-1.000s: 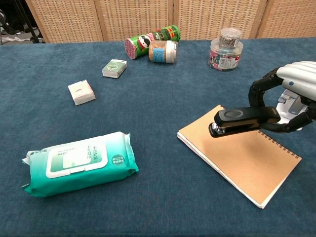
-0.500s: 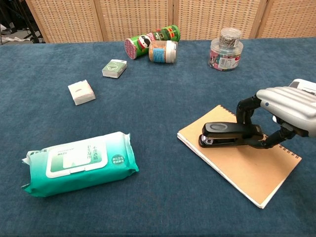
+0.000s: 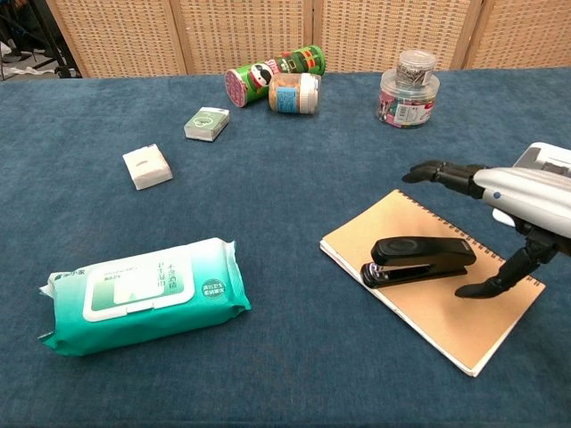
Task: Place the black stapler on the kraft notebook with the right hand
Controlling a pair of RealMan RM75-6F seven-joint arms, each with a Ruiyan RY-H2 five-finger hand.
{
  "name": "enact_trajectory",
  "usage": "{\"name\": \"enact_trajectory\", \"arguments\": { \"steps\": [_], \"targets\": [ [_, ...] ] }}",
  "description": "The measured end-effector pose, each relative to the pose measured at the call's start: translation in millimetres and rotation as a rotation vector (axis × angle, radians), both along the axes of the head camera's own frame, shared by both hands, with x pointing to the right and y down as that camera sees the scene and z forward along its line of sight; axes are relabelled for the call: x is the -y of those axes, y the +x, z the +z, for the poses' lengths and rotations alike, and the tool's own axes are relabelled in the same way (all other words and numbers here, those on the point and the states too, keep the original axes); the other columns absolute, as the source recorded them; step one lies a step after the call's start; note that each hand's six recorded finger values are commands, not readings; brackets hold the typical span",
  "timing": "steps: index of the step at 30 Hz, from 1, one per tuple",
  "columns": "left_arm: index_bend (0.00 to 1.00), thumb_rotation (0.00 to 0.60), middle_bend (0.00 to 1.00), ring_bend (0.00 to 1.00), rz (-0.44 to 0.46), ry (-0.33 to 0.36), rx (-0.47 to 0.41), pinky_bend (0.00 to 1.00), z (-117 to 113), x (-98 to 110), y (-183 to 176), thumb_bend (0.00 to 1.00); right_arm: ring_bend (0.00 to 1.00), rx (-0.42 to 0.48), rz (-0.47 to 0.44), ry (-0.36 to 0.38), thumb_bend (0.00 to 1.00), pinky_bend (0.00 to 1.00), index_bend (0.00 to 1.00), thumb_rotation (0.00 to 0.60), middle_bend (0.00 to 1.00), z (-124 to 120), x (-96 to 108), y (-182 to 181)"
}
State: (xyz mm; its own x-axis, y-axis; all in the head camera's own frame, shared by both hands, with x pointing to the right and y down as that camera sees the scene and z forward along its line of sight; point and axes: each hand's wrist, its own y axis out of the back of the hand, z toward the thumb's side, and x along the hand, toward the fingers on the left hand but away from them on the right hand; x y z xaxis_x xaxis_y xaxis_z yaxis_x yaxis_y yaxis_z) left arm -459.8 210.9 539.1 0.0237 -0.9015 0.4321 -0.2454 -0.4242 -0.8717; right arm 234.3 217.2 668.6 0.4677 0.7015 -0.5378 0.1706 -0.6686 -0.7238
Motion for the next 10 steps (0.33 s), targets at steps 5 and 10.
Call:
{"name": "enact_trajectory", "arguments": {
  "steps": [5,10],
  "targets": [
    [0.00,0.600,0.00,0.00,0.007,0.004,-0.009,0.00,-2.0,-1.7,1.7,0.00,0.00,0.048,0.056,0.080,0.00,0.01,0.00,0.600,0.00,-36.5,10.7,17.2],
    [0.00,0.600,0.00,0.00,0.006,0.019,-0.015,0.00,-6.0,-3.2,1.1,0.00,0.00,0.071,0.132,0.186,0.00,0.00,0.00,0.600,0.00,-70.3,15.6,49.4]
  ]
}}
